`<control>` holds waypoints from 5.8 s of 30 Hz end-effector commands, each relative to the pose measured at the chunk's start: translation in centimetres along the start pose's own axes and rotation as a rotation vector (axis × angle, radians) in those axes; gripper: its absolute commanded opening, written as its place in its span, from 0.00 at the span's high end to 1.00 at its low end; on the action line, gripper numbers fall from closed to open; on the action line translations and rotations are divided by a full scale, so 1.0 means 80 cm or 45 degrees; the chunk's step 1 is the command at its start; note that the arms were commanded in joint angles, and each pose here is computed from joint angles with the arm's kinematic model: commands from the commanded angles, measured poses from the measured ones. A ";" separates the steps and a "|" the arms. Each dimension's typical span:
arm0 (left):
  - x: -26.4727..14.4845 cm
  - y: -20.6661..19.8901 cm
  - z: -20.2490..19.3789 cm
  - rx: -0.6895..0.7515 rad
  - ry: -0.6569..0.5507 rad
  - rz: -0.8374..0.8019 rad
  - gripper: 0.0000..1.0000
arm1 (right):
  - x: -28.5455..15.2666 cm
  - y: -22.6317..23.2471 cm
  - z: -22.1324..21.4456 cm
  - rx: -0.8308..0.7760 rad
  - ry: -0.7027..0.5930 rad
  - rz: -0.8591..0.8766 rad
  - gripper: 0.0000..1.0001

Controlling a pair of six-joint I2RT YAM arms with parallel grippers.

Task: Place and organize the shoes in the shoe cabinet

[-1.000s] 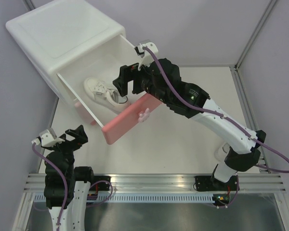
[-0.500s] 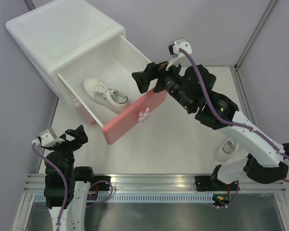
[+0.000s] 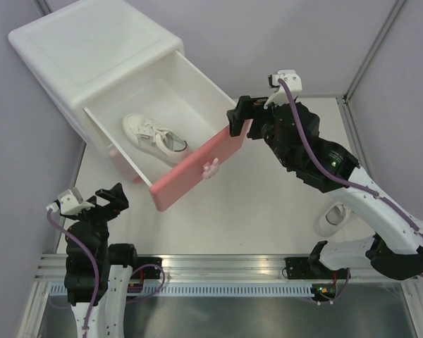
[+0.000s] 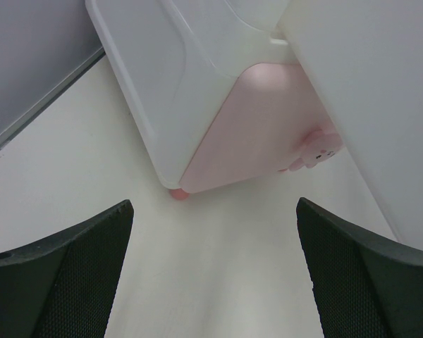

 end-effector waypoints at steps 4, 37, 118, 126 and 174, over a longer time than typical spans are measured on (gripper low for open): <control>-0.011 -0.002 0.013 -0.004 -0.095 -0.048 0.01 | -0.040 -0.102 -0.028 0.044 0.093 -0.395 0.02; -0.012 -0.003 0.012 -0.001 -0.094 -0.055 0.02 | -0.145 -0.300 -0.369 0.523 0.926 -1.332 0.02; -0.005 -0.014 0.000 0.026 0.030 -0.117 0.07 | -0.074 -0.378 -0.287 0.321 0.655 -1.264 0.99; -0.005 -0.014 0.000 0.023 0.028 -0.118 0.07 | -0.035 -0.354 -0.151 0.070 0.438 -0.955 0.99; -0.004 -0.015 -0.002 0.029 0.037 -0.130 0.06 | 0.013 0.102 0.155 -0.891 -0.721 0.677 0.99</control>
Point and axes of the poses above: each gripper's point midway between its finger pads, its own x axis out along the fingers, its own y axis along the line the jaws close on, z = x × y, the point moved 5 cm from there along -x, back along the fingers, and after that the axes turned 15 degrees about -x, right-handed, at the moved point
